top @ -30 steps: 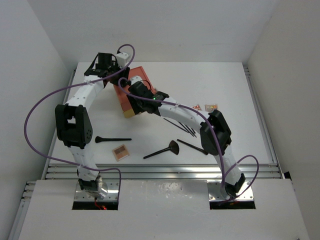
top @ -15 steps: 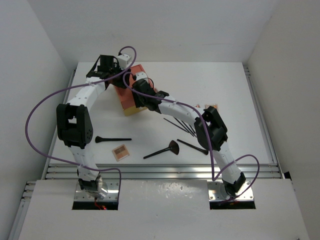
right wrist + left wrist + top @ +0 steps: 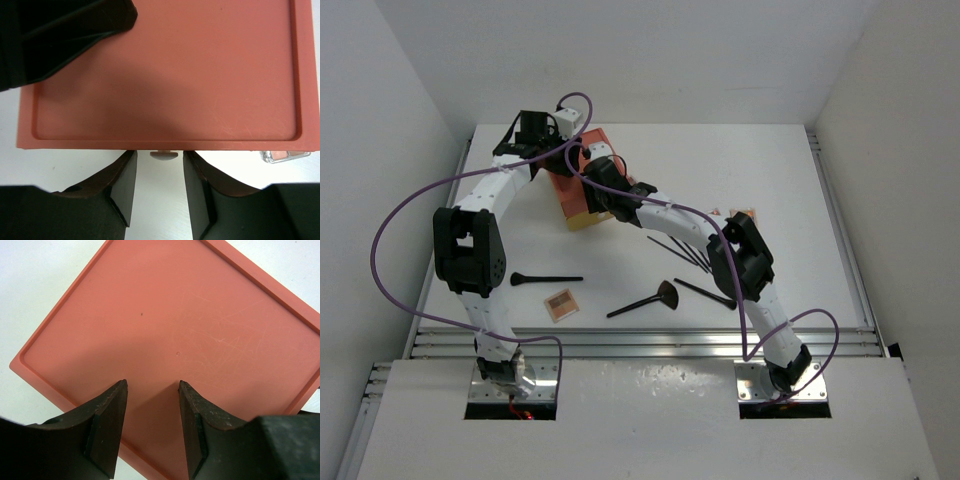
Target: Organize the makeup
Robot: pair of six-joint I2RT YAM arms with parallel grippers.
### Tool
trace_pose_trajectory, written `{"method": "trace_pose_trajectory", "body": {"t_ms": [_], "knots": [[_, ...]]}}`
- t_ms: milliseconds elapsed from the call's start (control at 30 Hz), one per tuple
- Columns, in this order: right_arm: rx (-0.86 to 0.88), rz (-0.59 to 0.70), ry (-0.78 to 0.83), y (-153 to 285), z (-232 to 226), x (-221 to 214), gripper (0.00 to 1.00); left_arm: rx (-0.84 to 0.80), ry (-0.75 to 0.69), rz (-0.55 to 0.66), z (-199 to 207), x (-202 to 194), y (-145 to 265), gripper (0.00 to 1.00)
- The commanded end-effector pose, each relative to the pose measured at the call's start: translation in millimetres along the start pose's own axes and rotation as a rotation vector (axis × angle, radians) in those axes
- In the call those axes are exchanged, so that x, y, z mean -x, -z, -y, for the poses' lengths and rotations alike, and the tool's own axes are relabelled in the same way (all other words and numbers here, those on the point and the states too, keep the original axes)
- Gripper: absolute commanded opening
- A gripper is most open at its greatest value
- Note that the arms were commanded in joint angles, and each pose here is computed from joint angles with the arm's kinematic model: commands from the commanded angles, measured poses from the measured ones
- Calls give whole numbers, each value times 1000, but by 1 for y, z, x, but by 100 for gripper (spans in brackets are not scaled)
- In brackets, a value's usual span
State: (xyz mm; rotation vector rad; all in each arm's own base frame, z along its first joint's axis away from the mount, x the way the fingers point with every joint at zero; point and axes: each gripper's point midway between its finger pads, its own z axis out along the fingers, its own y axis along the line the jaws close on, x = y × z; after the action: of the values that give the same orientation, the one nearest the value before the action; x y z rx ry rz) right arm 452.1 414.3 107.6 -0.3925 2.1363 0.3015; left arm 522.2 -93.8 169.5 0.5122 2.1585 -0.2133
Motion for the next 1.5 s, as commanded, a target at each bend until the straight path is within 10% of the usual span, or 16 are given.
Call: {"method": "trace_pose_trajectory", "body": {"t_ms": [0, 367, 1033, 1267, 1467], "knots": [[-9, 72, -38, -9, 0, 21, 41, -5, 5, 11, 5, 3, 1, 51], [-34, 115, 6, -5, 8, 28, 0, -5, 5, 11, 5, 1, -3, 51], [46, 4, 167, 97, 2, -55, 0, 19, 56, 10, -7, 2, -7, 51], [104, -40, 239, 113, -3, -51, 74, -10, 0, 14, -10, 25, 10, 62], [230, -52, 316, 160, 0, -59, 95, -89, -238, 158, 6, 83, 81, 85]]}}
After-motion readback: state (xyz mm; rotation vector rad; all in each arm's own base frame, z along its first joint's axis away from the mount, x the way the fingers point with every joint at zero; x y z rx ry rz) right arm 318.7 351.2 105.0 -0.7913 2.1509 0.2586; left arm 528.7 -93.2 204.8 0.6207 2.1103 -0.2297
